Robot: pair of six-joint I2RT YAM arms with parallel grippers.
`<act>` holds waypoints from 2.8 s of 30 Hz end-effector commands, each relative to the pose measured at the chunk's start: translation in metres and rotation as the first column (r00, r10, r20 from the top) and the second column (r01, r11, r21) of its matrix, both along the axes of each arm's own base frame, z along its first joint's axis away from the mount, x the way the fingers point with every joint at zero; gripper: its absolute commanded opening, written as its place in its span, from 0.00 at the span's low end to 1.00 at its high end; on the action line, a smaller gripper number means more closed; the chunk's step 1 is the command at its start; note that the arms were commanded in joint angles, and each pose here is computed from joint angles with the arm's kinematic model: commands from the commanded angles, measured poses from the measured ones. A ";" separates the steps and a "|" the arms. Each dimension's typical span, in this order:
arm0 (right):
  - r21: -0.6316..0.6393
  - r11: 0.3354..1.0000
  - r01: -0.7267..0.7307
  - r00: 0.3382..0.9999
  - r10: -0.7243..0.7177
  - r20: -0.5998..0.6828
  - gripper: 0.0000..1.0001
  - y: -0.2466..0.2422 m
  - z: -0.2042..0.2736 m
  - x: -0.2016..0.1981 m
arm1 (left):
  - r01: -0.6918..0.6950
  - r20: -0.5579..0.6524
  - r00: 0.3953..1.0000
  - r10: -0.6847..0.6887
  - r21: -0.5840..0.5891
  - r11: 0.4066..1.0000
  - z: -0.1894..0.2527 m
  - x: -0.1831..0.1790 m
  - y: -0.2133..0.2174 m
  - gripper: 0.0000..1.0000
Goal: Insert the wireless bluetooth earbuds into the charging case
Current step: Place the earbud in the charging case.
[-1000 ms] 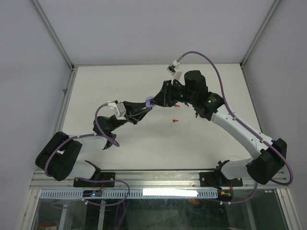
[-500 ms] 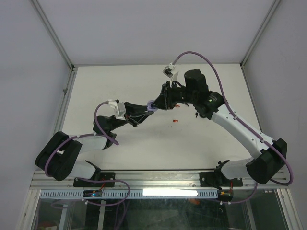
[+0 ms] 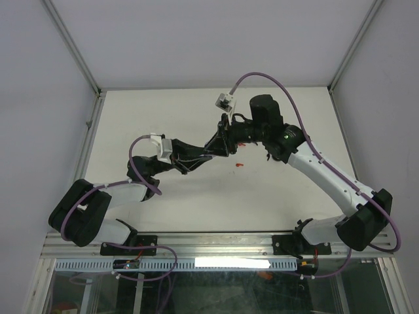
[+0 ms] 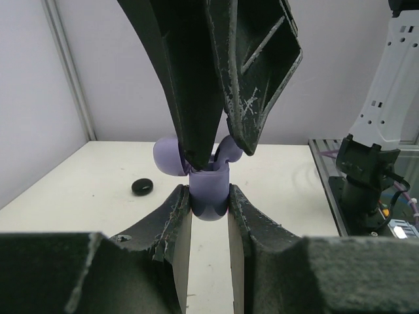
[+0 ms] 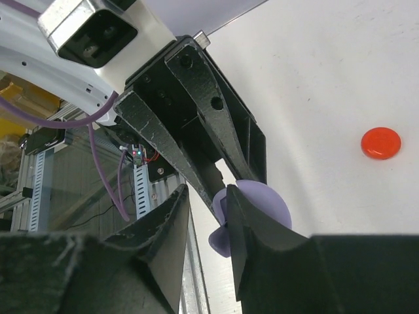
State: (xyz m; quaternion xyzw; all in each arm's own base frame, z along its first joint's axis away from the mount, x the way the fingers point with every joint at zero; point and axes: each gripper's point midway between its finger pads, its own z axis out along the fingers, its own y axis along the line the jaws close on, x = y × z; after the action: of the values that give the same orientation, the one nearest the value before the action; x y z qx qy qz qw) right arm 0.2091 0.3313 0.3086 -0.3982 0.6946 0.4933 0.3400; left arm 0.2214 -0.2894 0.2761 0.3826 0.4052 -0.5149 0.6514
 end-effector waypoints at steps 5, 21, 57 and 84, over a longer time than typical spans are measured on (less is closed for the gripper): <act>0.048 0.999 0.026 0.991 -0.032 0.127 0.37 -0.002 0.031 0.007 | 0.075 0.256 0.966 -0.038 -0.136 0.988 0.056 -0.031 0.010 0.00; 0.058 0.985 0.165 0.973 -0.172 0.153 0.59 -0.024 0.052 0.009 | -0.123 0.179 0.970 0.167 -0.232 0.965 0.054 -0.003 0.026 0.00; 0.013 0.999 0.035 0.999 -0.036 0.025 0.59 -0.008 0.017 -0.008 | -0.100 0.184 0.971 0.152 -0.264 0.959 0.069 -0.007 0.028 0.00; 0.067 0.997 0.048 0.999 -0.049 0.021 0.58 0.008 0.032 -0.006 | -0.084 0.243 0.960 0.139 -0.226 0.971 0.062 -0.010 0.020 0.00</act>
State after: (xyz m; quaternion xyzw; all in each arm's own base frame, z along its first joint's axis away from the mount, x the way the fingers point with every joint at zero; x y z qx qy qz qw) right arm 0.1993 0.3324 0.3150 -0.3801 0.7070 0.4898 0.3402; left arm 0.2410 -0.2808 0.2806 0.3313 0.4228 -0.4858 0.6895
